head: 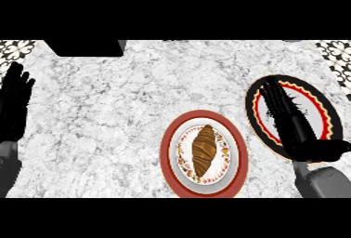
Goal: Pick the croissant from the plate and place it in the plate
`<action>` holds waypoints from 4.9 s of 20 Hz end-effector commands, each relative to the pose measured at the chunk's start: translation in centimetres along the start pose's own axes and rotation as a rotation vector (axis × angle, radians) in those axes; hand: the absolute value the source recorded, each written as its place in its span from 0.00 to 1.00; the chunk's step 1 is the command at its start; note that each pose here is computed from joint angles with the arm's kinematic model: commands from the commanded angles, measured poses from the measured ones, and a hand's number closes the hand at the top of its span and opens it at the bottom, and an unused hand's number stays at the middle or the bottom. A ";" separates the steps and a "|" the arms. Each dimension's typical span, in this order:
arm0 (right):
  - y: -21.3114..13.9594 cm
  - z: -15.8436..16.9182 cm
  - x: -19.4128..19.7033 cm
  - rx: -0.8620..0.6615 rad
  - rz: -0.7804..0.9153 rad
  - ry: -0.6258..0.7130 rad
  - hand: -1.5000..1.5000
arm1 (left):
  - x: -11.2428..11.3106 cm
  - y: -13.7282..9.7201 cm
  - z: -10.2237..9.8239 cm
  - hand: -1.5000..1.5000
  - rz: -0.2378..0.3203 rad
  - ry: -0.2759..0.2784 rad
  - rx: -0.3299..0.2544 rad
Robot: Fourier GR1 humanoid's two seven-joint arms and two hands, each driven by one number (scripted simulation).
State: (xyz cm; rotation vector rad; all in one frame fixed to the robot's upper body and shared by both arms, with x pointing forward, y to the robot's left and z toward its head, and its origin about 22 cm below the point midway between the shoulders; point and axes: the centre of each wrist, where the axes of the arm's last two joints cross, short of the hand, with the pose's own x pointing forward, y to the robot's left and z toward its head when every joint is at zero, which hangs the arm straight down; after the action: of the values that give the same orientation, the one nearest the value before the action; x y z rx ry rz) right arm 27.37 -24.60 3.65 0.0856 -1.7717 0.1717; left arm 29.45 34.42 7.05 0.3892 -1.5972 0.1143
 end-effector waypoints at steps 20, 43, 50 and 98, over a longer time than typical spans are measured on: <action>-2.2 6.5 4.2 -0.553 0.480 -0.055 0.00 | -8.9 -8.6 9.2 0.50 0.098 0.434 -0.353; 11.4 0.9 7.0 -0.091 0.930 0.492 0.00 | -7.4 -8.7 8.1 0.50 0.110 0.430 -0.367; 14.1 1.7 5.0 -0.009 0.867 0.598 0.00 | -8.0 -8.5 9.4 0.50 0.088 0.423 -0.352; 10.2 -8.9 0.3 -0.677 1.011 0.810 1.00 | -7.5 -9.9 9.7 0.50 0.105 0.400 -0.364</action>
State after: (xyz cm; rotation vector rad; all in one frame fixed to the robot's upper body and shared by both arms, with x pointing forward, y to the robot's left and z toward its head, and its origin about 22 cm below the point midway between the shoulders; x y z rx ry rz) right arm 31.17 -10.98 2.99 -1.1056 -0.9874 0.5737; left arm 23.37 23.64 -2.81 0.0031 -1.2017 -0.0194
